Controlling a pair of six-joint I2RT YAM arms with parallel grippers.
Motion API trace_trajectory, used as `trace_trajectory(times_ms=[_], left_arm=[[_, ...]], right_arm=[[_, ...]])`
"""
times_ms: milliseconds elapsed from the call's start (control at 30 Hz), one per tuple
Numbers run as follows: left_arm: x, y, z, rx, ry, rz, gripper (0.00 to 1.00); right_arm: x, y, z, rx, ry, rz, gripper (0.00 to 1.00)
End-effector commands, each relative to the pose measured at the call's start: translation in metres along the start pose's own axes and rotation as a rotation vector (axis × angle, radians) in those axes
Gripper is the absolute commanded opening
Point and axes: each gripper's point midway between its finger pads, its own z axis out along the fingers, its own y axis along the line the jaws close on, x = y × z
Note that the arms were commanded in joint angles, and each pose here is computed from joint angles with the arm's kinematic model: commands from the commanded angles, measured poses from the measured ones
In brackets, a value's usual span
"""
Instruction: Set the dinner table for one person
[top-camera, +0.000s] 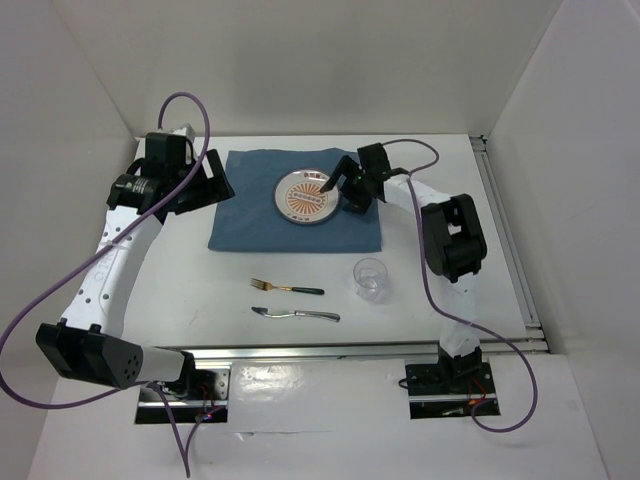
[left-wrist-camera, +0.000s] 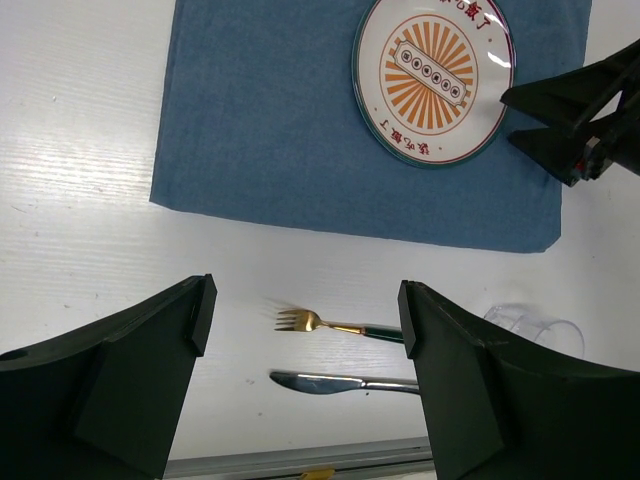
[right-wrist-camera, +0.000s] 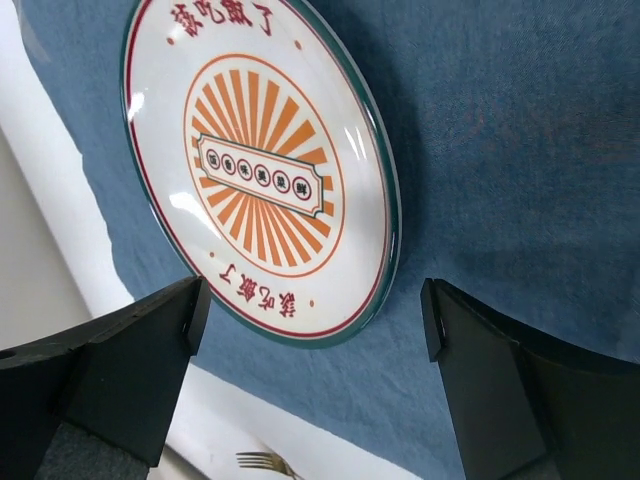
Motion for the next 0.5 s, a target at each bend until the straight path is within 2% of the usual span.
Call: trace_trajectory(times_ms=[0,167,267,300,333,467], left_arm=[[-0.014,-0.009,-0.008,0.033,-0.048,0.03,0.92],[-0.012,-0.012,-0.008,0.052,-0.04,0.031,0.92],[-0.015,-0.013,-0.01,0.056,-0.048,0.031,0.92],[-0.015,-0.013,-0.01,0.056,-0.048,0.031,0.92],[-0.016,-0.014,-0.014,0.06,-0.056,0.031,0.92],[-0.012,-0.01,-0.012,0.044,-0.043,0.03,0.92]], right_arm=[[-0.037,0.041,-0.05,-0.005,-0.139,-0.118,1.0],[-0.054,0.053,-0.078,0.022,-0.203,-0.168,1.0],[-0.06,0.049,-0.106,0.062,-0.264,-0.216,1.0],[-0.062,0.056,-0.131,0.051,-0.302,-0.229,1.0],[-0.052,0.038,-0.134,0.092,-0.294,-0.239,1.0],[-0.038,0.002,-0.19,0.184,-0.391,-0.256,0.88]])
